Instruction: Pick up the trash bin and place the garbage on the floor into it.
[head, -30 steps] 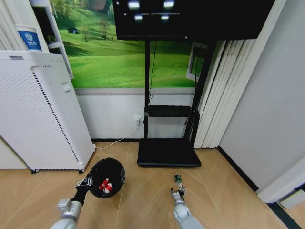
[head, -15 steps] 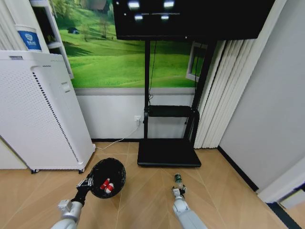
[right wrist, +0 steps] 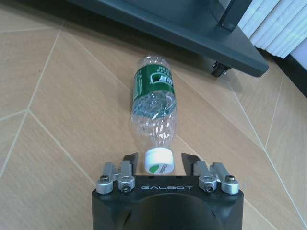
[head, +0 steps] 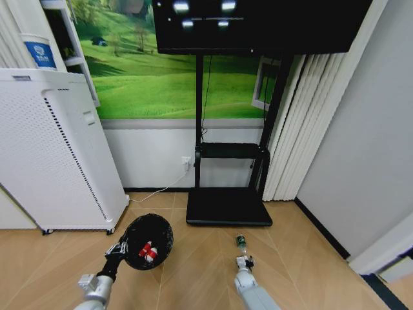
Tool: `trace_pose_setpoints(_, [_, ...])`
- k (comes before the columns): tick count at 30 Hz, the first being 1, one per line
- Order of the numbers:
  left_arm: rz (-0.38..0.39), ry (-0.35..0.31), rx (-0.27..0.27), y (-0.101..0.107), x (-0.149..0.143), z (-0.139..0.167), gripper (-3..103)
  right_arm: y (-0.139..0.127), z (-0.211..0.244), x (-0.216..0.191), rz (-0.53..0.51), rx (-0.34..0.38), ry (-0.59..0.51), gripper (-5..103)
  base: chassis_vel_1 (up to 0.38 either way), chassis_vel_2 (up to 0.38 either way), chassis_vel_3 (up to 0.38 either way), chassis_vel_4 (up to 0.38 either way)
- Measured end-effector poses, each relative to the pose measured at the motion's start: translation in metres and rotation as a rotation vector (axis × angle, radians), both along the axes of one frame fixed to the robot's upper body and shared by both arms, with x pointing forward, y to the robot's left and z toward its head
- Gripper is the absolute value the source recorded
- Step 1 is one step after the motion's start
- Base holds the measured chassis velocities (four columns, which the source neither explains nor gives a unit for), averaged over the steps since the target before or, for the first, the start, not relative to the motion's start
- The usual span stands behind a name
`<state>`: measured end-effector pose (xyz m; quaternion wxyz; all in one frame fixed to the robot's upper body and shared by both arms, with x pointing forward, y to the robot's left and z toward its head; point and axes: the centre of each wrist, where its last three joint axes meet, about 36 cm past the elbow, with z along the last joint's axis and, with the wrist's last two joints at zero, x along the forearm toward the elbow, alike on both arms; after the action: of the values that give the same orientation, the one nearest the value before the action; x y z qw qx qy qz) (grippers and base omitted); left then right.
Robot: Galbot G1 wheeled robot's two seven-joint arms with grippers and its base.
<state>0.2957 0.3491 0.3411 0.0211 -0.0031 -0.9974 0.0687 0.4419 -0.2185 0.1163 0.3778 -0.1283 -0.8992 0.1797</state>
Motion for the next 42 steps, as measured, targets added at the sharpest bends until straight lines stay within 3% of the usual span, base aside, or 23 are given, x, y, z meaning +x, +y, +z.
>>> trace_pose_setpoints(3, [-0.002,-0.008,-0.005,-0.002,-0.001,0.003,7,0.007,0.001,0.005,-0.012,0.011,0.017,37,0.000,0.000,0.000,0.000])
trace_pose_setpoints(6, [0.001,-0.010,-0.009,-0.002,-0.003,0.003,7,0.008,0.001,0.007,-0.014,0.011,0.022,28,0.000,0.000,0.000,0.000])
trace_pose_setpoints(42, [0.002,-0.002,-0.004,0.002,0.000,-0.001,7,0.006,-0.003,-0.008,-0.057,0.036,0.007,28,0.000,0.000,0.000,0.000])
